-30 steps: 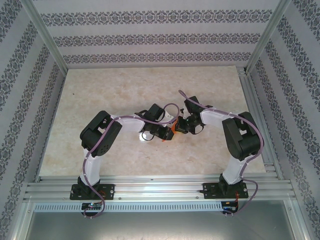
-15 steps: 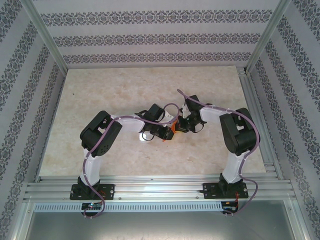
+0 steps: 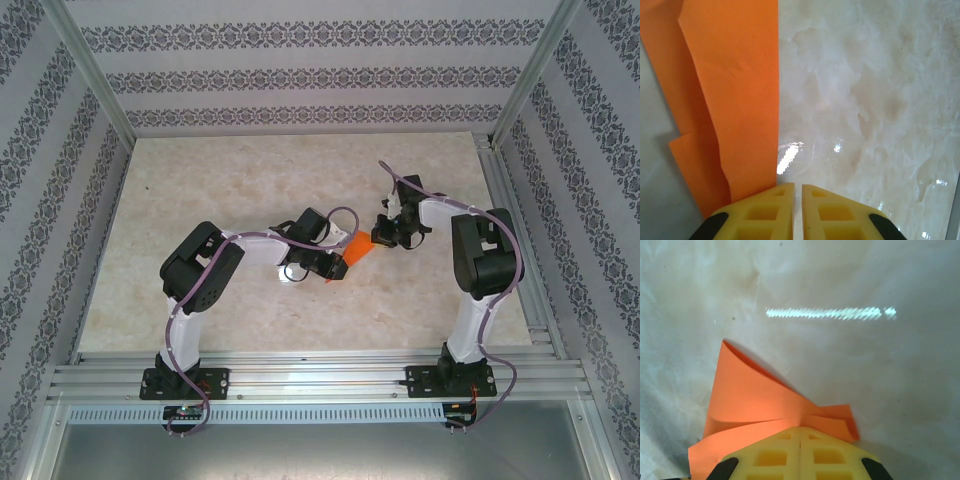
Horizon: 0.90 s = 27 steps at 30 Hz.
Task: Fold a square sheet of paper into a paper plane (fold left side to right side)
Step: Fold the wing for the fifth time at the center of the table.
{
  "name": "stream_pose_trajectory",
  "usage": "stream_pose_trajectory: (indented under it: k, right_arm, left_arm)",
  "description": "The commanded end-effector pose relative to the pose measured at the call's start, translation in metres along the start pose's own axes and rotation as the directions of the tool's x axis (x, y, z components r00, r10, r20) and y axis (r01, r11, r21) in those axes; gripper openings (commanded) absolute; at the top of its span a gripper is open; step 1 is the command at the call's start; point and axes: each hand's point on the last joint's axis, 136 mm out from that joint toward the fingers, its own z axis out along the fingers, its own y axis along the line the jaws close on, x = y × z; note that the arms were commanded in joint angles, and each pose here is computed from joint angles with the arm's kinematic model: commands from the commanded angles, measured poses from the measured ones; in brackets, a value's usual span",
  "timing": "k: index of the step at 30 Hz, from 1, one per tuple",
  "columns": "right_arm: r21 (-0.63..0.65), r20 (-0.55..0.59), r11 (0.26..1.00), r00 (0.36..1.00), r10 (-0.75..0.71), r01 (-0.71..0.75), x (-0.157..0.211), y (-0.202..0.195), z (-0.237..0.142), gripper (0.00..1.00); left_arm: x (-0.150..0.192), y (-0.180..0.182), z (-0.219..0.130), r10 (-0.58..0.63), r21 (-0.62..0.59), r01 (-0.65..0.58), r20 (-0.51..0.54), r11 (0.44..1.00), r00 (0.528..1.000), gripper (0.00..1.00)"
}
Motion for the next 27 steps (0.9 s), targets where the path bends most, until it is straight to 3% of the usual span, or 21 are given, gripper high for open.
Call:
stream_pose_trajectory:
  k: [1,10,16,22,27]
  right_arm:
    - [0.087,0.064,0.996,0.998,0.015,-0.021,-0.027,-0.021,-0.005,0.0]
    - [0.126,0.16,0.99,0.987,0.036,-0.057,-0.045,-0.032,-0.044,0.0]
    - [0.02,0.204,0.999,0.978,-0.04,0.036,-0.031,0.027,-0.077,0.0]
    - [-0.142,0.109,0.989,0.994,-0.01,0.026,0.024,0.078,-0.029,0.0]
    - [-0.136,0.024,0.99,1.0,-0.019,0.023,0.049,0.084,0.011,0.0]
  left_arm:
    - [0.042,0.028,0.005,-0.081,-0.091,0.071,-0.106,0.993,0.991,0.14]
    - [0.04,0.026,0.003,-0.075,-0.085,0.067,-0.096,0.994,0.993,0.13]
    - [0.036,0.024,0.002,-0.069,-0.077,0.062,-0.09,0.995,0.994,0.14]
    - [0.035,0.023,0.003,-0.071,-0.074,0.065,-0.089,0.995,0.993,0.14]
    - [0.035,0.023,0.002,-0.068,-0.074,0.061,-0.093,0.995,0.993,0.14]
